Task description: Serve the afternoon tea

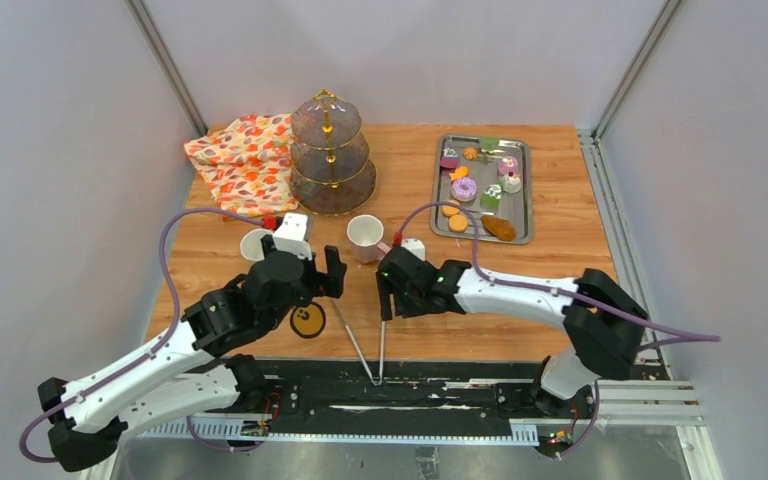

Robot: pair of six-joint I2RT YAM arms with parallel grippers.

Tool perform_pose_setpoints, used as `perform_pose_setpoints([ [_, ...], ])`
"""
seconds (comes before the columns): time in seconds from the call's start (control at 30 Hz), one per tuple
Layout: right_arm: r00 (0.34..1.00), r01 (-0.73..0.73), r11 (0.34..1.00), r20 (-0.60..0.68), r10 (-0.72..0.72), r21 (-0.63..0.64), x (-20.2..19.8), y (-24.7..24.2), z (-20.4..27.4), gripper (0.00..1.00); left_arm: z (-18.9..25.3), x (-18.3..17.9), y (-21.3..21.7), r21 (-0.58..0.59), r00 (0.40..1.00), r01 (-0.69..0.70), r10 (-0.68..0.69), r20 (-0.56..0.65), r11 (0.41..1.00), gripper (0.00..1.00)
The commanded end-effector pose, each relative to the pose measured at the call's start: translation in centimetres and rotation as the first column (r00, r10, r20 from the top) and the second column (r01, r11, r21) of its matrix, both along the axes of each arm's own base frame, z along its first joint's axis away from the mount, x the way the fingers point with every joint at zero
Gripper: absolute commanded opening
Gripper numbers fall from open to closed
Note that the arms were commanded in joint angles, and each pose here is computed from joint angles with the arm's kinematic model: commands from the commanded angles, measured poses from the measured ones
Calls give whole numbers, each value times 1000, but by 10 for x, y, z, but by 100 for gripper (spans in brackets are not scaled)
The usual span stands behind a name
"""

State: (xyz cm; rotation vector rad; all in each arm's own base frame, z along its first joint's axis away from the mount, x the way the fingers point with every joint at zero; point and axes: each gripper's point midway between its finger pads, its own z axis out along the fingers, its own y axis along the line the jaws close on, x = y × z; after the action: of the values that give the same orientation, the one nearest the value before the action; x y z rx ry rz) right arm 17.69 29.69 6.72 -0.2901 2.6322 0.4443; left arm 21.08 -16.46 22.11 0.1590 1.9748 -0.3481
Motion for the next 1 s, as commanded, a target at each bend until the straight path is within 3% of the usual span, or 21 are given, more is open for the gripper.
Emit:
perform_pose_setpoints([
  [0.0,999,24,1000,25,-24,-11,8,30,-7,73,4,4,20,-5,995,-96,96,27,995,98],
  [0.13,999,18,998,28,-16,-64,10,39,-20,63,3,3,24,1,994,-109,109,26,994,98],
  [0.4,999,49,990,17,-47,-129,5,27,-37,17,2,4,25,9,993,-114,113,32,993,98],
  [0.53,997,73,979,54,-63,-193,6,1,-33,2,4,5,24,4,993,-113,113,37,994,98],
  [0.8,992,61,920,122,-15,-388,17,-93,-8,1,7,6,21,1,994,-101,100,44,995,98],
  [0.97,974,27,861,209,93,-507,34,-129,18,1,6,8,13,-12,995,-88,89,37,996,98],
])
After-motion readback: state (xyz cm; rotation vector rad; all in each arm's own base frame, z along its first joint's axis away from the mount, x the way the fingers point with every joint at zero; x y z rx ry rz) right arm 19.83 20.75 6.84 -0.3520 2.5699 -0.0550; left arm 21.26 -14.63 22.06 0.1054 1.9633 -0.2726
